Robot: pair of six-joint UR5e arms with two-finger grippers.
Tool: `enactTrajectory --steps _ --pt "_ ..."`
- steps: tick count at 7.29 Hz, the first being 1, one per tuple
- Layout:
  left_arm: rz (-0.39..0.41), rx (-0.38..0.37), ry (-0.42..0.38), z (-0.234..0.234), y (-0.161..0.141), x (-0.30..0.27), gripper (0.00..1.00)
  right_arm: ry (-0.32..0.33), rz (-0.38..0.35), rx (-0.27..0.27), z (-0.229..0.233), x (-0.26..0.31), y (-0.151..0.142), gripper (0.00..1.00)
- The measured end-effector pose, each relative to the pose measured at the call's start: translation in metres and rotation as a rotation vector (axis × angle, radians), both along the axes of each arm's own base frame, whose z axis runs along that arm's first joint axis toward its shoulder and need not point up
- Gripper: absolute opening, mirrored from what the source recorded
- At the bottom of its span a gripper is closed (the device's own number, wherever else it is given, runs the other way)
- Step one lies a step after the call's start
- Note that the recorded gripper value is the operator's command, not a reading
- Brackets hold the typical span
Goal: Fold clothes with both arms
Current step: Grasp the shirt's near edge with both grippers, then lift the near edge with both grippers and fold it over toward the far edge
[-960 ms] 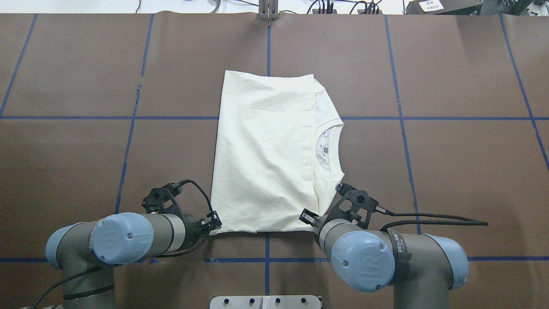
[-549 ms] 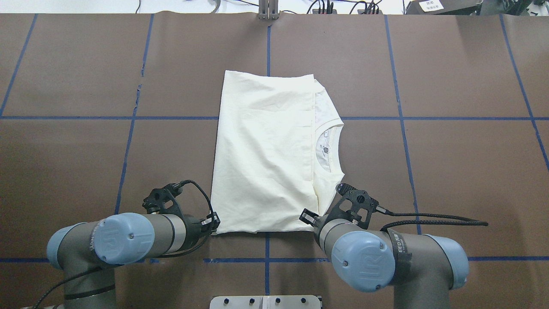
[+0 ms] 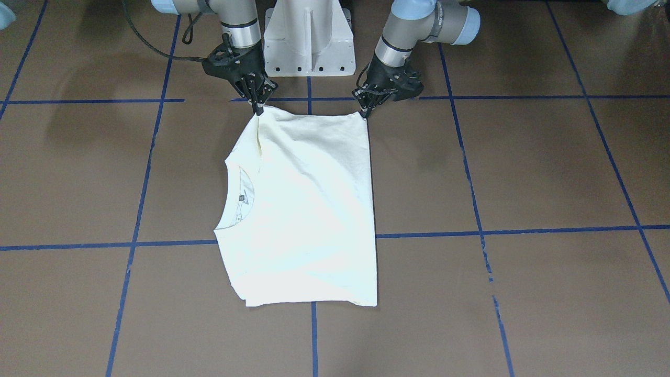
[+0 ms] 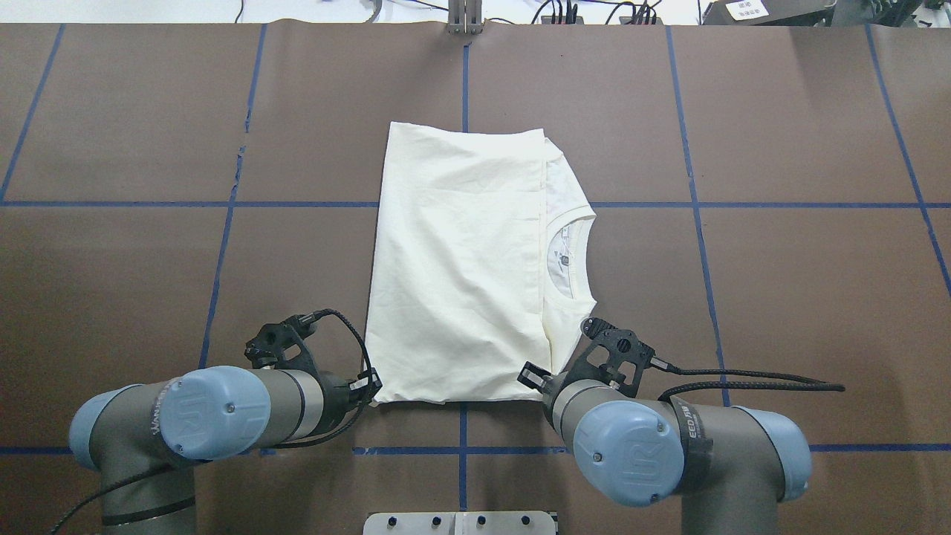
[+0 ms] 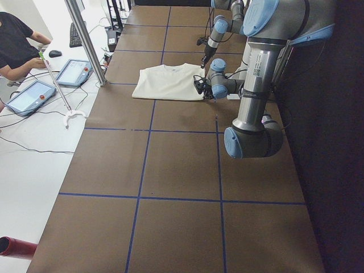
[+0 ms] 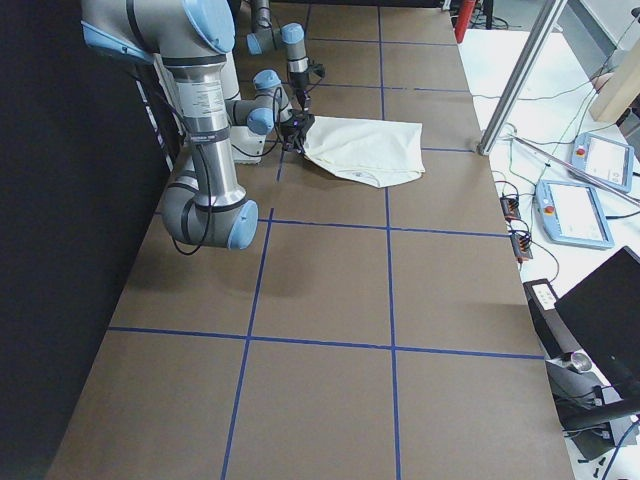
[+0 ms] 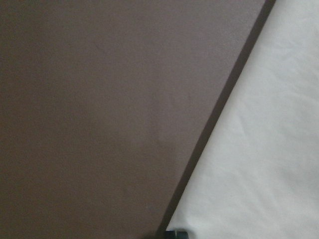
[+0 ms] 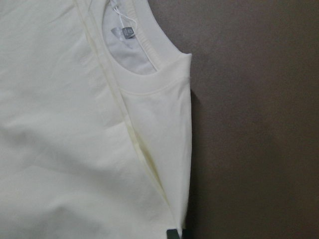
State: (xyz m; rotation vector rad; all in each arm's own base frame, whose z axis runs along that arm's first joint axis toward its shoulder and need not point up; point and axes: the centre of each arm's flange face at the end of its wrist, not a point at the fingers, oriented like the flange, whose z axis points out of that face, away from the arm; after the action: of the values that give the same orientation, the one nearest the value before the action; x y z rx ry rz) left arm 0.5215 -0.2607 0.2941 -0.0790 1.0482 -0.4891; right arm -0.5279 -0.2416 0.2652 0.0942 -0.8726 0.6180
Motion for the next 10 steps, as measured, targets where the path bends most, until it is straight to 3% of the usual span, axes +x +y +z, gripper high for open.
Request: enactTrajectory --steps 4,7,8,10 --pt "-0.002 0.011 0.044 -0.031 0.004 -0.029 0.0 -0.022 -0.012 -0.006 -0.005 0.015 0.003 0.0" --pt "-0.01 0.023 0.137 -0.082 0.015 -0.082 0.0 -0.148 -0.062 -0.032 -0.042 0.08 0.011 0.0" --pt "-0.026 0.026 0.134 -0.099 0.011 -0.099 0.0 -0.177 -0.054 -0.045 -0.051 0.096 -0.001 0.0" --pt "-0.114 0.052 0.096 -0.121 -0.046 -0.1 0.0 -0.176 -0.019 -0.065 -0.057 0.101 -0.058 0.0"
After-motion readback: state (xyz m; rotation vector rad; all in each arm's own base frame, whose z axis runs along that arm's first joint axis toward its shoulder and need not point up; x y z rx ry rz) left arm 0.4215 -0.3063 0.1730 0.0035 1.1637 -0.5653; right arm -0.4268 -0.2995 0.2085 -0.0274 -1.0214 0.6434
